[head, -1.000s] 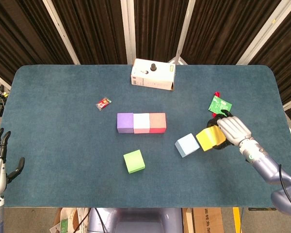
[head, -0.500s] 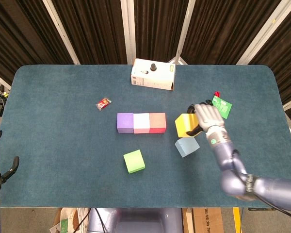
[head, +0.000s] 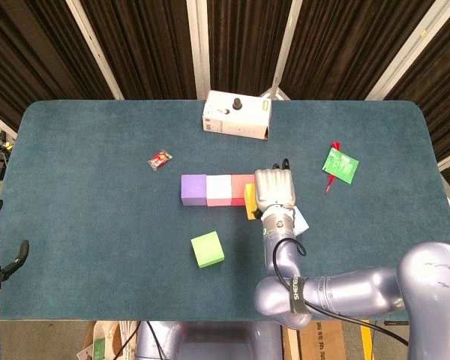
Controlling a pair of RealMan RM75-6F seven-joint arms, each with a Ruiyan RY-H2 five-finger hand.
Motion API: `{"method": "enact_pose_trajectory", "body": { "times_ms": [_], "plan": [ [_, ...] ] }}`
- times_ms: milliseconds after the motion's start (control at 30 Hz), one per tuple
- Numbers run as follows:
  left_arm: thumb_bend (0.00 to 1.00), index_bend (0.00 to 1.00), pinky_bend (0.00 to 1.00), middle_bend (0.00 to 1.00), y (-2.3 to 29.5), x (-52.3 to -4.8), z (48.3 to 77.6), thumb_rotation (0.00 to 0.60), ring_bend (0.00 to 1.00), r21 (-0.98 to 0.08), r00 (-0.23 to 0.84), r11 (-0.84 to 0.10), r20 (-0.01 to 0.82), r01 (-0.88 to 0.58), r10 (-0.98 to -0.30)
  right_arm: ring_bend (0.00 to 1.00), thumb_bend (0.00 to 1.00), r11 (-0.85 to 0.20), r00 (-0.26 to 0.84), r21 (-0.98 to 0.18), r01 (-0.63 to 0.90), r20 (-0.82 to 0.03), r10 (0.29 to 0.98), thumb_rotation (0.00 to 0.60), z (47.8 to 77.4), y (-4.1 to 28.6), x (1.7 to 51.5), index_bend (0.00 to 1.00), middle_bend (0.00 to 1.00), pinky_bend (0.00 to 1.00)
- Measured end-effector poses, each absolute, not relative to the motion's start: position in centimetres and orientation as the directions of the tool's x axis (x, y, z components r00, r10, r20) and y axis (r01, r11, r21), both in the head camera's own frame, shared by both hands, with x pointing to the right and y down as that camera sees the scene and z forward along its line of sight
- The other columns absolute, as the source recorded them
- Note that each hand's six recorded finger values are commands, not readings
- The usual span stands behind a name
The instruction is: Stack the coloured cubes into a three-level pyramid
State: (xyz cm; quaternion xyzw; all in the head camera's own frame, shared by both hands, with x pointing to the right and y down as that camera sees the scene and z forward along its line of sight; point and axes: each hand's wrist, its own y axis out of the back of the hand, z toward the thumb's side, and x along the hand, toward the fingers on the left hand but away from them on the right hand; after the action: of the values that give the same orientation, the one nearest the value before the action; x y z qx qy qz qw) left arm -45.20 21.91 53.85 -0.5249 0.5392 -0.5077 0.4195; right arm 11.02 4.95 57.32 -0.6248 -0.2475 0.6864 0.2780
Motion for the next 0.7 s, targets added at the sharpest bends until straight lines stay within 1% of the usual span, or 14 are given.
{"method": "enact_pose_trajectory", "body": {
  "times_ms": [167,300,400,567,700],
  "plan": [
    [0.41,0.06,0.0,0.0,22.1,-45.1,53.7,0.6,0.0,-0.988,-0.1,-0.058,0.073,-0.145,-0.992,0.19,0.29,-0.744,-0.084,-0.664,-0.074,-0.74,0.668,0.6,57.3,5.4,12.1,0.47,0.42,0.0],
    [0.41,0.06,0.0,0.0,22.2,-45.0,53.6,0.6,0.0,-0.988,-0.103,-0.055,0.07,-0.142,-0.992,0.19,0.29,-0.745,-0.093,-0.663,-0.071,-0.739,0.667,0.6,57.2,5.1,12.2,0.47,0.42,0.0],
    [0.41,0.06,0.0,0.0,22.2,-45.0,53.5,0.6,0.0,-0.99,-0.106,-0.052,0.066,-0.134,-0.992,0.19,0.29,-0.748,-0.096,-0.662,-0.049,-0.742,0.663,0.6,57.2,4.7,11.8,0.47,0.42,0.0],
    [0.41,0.06,0.0,0.0,22.2,-45.3,53.5,0.6,0.0,-0.992,-0.125,-0.051,0.066,-0.118,-0.99,0.19,0.29,-0.768,-0.117,-0.64,0.012,-0.764,0.635,0.6,57.3,3.8,10.6,0.47,0.42,0.0],
    [0.41,0.06,0.0,0.0,22.1,-45.6,53.7,0.6,0.0,-0.992,-0.137,-0.055,0.07,-0.111,-0.988,0.19,0.3,-0.763,-0.135,-0.646,0.018,-0.758,0.638,0.6,57.5,2.9,9.4,0.47,0.42,0.0]
  ]
}}
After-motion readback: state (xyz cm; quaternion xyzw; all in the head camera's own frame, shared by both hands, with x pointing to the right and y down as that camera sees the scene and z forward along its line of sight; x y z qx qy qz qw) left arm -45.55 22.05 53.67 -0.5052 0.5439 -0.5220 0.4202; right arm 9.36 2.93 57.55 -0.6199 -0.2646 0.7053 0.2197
